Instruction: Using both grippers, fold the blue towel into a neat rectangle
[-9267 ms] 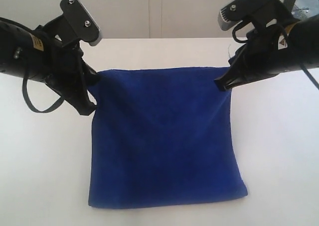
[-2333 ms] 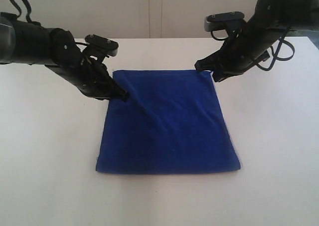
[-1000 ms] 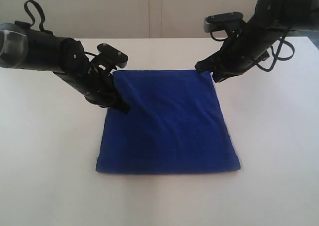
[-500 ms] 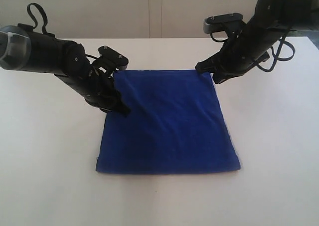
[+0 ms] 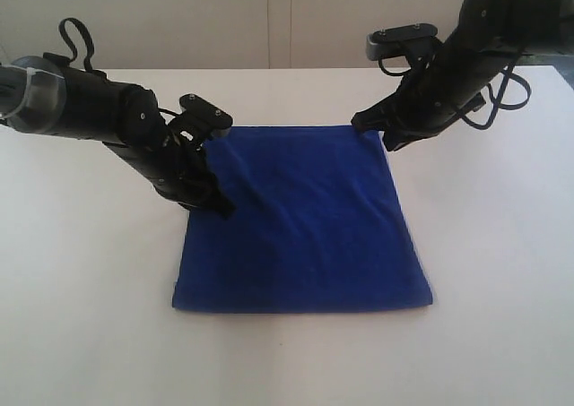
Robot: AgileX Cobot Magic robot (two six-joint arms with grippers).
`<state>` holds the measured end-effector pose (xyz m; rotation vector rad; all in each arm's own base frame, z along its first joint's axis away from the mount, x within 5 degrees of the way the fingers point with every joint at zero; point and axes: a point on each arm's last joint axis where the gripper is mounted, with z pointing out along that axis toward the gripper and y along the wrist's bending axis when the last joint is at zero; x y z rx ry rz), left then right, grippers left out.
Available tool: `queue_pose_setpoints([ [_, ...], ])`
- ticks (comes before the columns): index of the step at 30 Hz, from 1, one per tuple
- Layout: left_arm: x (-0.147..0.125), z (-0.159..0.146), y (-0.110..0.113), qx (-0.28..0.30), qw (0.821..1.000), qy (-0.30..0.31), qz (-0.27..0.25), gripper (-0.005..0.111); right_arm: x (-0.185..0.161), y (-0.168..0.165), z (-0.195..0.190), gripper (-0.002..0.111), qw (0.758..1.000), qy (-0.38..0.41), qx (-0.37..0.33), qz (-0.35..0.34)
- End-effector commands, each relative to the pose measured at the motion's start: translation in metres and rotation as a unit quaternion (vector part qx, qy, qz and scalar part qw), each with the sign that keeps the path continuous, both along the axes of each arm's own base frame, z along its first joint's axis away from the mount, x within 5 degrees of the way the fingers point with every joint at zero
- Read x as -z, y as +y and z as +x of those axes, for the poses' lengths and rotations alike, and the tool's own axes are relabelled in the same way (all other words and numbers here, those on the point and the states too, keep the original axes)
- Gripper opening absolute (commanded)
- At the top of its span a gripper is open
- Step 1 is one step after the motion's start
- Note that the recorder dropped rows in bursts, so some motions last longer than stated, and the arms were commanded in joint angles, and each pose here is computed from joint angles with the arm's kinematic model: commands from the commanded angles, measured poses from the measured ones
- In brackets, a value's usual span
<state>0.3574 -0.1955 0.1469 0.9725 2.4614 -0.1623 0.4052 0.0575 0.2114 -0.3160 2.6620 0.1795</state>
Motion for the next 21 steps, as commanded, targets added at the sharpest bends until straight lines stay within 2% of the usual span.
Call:
queue_pose_setpoints([
  [1,-0.002,-0.001,-0.001,-0.002,1.0,0.004,-0.003,0.029,0.0,-0.002,0.0,0.0,1.0,0.0,-0.002,-0.002],
  [6,-0.002,-0.001,-0.001,-0.002,1.0,0.005,-0.003,0.023,0.0,-0.002,0.0,0.0,1.0,0.0,-0.002,-0.002],
  [13,-0.003,-0.001,-0.001,-0.002,1.0,0.005,-0.003,0.0,0.0,-0.002,-0.001,0.0,1.0,0.005,-0.003,-0.002],
  [21,-0.016,-0.003,0.0,-0.001,1.0,-0.004,-0.008,0.0,0.0,-0.002,-0.001,0.0,1.0,0.005,-0.003,-0.002],
])
